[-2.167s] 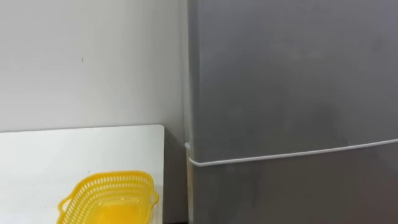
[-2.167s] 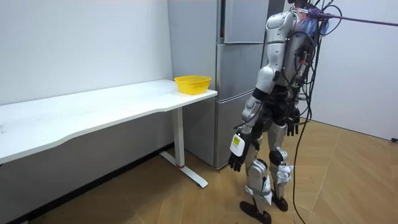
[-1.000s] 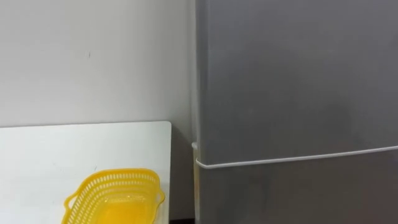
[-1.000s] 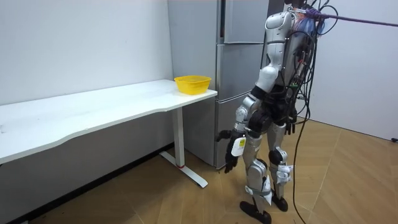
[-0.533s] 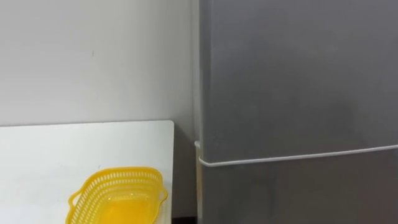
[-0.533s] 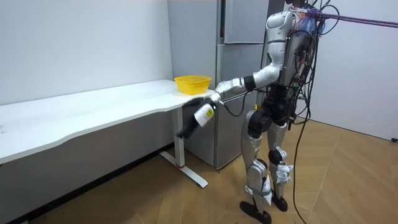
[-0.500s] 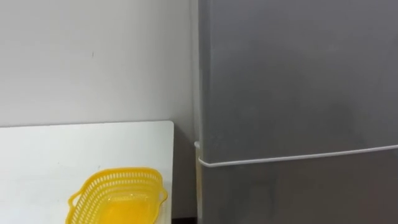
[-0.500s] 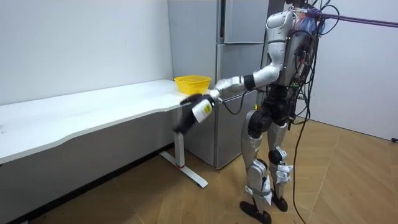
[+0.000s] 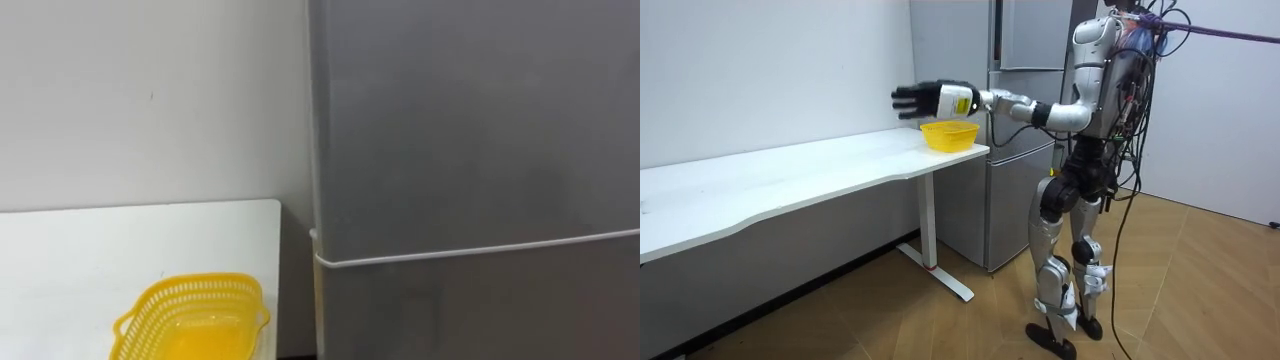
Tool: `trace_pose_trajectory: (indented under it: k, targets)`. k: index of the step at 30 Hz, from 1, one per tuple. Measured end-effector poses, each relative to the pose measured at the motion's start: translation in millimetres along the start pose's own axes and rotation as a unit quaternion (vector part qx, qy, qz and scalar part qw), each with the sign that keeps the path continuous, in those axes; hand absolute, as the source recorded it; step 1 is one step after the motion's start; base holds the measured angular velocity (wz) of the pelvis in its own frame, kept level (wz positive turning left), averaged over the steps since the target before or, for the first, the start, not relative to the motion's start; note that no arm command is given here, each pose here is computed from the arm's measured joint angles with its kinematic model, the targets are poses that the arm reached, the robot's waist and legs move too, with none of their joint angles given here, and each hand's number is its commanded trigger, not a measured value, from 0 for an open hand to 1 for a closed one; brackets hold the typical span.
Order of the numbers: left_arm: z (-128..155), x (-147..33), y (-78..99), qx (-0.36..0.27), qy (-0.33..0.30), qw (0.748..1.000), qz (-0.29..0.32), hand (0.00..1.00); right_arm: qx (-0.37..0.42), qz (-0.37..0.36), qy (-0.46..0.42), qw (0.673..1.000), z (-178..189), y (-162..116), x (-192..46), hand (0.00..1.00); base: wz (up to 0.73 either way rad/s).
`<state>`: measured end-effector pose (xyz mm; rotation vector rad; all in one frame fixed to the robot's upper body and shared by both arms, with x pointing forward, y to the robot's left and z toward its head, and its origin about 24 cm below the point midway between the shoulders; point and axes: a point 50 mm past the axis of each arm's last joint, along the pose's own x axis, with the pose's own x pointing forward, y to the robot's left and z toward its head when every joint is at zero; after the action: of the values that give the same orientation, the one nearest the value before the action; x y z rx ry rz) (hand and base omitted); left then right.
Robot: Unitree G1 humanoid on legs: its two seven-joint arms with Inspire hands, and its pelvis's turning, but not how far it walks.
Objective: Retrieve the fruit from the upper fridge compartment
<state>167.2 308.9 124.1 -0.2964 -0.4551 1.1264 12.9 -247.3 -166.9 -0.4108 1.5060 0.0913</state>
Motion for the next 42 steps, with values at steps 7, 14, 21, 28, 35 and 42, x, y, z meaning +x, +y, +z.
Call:
trace_pose_trajectory:
  k: [7,14,21,28,35,42]
  targets:
    - [18,-8.0,-47.1,-0.08,-0.008,0.981,-0.179,0.0,0.007,0.027,0.008,1.0,-4,3,0,0.0,0.0]
    - [9,-32.7,-86.9,-0.139,0.057,0.914,-0.378,0.0,-0.006,0.049,0.006,0.999,-1,4,0,0.0,0.0]
    - [6,-53.4,-104.7,-0.193,0.108,0.829,-0.514,0.0,-0.012,0.052,0.004,0.999,7,1,1,0.0,-0.09]
    - [7,-61.5,-108.3,-0.195,0.106,0.783,-0.582,0.0,-0.005,0.05,0.007,0.999,6,-4,0,0.0,-0.02]
    - [7,-72.4,-113.3,-0.17,0.103,0.737,-0.646,0.0,-0.003,0.042,0.012,0.999,6,-11,1,0.0,0.0]
    - [6,-82.7,-115.6,-0.162,0.106,0.687,-0.701,0.0,-0.004,0.038,0.012,0.999,8,-19,0,0.0,0.0]
